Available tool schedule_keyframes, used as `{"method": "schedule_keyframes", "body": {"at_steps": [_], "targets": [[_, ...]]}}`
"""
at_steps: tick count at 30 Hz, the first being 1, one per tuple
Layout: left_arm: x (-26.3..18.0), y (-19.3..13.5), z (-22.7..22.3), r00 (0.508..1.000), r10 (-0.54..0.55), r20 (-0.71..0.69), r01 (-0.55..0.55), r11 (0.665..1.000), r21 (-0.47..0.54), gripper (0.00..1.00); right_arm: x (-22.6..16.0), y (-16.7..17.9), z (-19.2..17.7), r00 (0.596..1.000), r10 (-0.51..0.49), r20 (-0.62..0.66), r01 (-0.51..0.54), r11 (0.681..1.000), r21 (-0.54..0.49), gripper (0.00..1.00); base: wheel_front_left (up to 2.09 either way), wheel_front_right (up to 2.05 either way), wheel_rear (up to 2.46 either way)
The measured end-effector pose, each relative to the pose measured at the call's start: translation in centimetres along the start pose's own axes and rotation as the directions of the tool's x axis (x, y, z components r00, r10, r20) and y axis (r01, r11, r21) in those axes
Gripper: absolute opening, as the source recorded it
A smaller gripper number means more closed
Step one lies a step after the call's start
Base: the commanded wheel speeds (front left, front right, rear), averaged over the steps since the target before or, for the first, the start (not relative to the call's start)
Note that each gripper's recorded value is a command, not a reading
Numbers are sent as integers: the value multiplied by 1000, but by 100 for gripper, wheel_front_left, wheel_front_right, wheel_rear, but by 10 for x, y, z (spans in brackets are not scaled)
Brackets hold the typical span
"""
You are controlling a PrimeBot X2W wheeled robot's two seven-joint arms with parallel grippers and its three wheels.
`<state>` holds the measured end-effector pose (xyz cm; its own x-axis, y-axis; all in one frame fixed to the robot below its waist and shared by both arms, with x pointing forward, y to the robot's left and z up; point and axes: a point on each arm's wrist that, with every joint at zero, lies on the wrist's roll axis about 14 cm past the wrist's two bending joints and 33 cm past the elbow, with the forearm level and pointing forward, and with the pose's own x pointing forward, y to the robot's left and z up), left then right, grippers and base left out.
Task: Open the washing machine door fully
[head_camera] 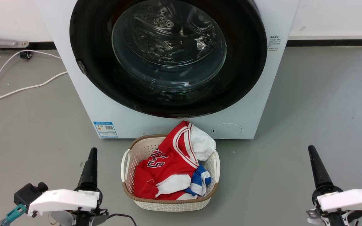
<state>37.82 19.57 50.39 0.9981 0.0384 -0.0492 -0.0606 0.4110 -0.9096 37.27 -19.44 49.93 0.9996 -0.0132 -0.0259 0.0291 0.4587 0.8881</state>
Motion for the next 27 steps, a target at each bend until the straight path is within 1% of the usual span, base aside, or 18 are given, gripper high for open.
{"method": "schedule_keyframes", "body": {"at_steps": [6, 11, 20, 27], "targets": [[-1, -4, -4, 1000, -1, 1, 1, 989, 146, 100, 0, 12, -4, 999, 39, -10, -40, 987, -157, 100, 0, 0, 0], [-3, -6, -7, 1000, 0, -1, 0, 966, 257, 100, -2, 18, -7, 998, 58, -16, -60, 961, -269, 100, 0, 0, 0], [-3, -14, -11, 1000, -20, -4, 20, 908, 419, 100, -4, 26, -8, 996, 92, -15, -89, 904, -417, 100, 0, 0, 0], [-4, -22, -13, 999, -50, -1, 44, 861, 507, 100, -7, 30, -7, 994, 111, -9, -101, 857, -505, 100, 0, 0, 0]]}}
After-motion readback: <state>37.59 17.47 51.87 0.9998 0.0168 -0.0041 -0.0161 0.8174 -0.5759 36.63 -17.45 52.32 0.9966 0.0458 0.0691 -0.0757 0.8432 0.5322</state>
